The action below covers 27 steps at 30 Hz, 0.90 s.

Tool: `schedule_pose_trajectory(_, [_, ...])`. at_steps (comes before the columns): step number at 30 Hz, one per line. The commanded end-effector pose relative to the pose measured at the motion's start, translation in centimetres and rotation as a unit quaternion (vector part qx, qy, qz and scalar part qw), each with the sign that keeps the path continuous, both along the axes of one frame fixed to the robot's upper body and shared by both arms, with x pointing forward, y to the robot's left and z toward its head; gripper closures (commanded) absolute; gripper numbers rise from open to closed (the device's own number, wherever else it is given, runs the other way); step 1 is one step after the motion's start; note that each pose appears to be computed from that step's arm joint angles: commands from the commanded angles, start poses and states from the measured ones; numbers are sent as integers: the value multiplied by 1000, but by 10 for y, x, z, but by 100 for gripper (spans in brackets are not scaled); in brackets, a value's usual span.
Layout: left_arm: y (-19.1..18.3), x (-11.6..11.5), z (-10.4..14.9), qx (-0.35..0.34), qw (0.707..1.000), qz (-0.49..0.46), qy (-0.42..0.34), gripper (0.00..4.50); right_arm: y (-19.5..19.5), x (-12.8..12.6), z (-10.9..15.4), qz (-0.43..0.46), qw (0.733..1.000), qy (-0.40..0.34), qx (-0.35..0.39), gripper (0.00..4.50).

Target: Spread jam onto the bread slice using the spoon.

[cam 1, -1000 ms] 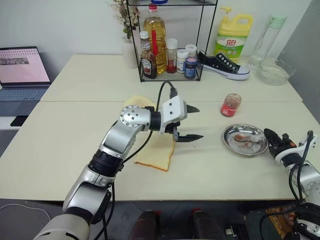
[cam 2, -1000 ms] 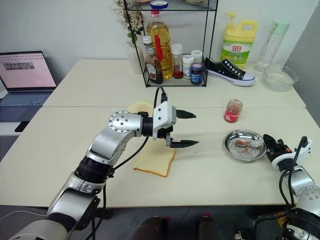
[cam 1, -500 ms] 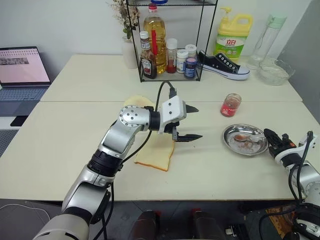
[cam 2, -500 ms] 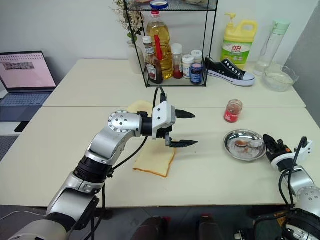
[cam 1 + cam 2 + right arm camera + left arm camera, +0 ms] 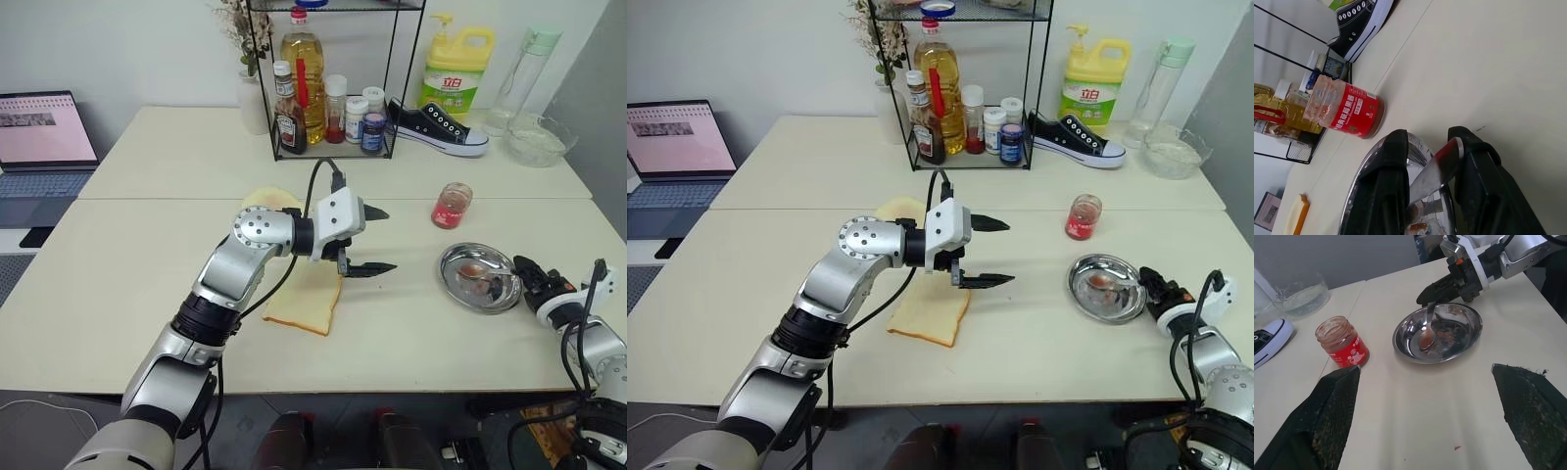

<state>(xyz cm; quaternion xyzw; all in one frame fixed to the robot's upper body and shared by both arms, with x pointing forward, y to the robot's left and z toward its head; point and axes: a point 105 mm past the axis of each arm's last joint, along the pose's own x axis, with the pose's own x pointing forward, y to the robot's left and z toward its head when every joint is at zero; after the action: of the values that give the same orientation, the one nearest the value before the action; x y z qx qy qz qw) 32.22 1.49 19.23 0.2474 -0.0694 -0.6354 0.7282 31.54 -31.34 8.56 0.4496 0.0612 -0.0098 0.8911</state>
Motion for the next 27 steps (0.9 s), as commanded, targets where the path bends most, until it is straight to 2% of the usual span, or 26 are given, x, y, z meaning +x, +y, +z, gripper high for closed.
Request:
schedule_pose_trajectory(1, [0,-2,15,-15,999,-5,-28,0,-1,-2,-6,-3,1000,9,3,307])
schedule_pose_trajectory(10, [-1,-4,13,-16,999,-8,-27,0,-5,-3,3,-9,1000,-7,8,307])
schedule_pose_trajectory(12, [-1,-4,13,-16,999,-8,-28,0,-4,-2,6,-5,1000,-13,8,342])
schedule_pose_trajectory(21, [-2,-5,13,-16,999,-11,-29,0,-3,-2,13,-5,1000,-21,6,342])
schedule_pose_trajectory(27, [-3,-5,13,-16,999,-12,-29,0,-4,-3,8,-6,1000,-12,3,342])
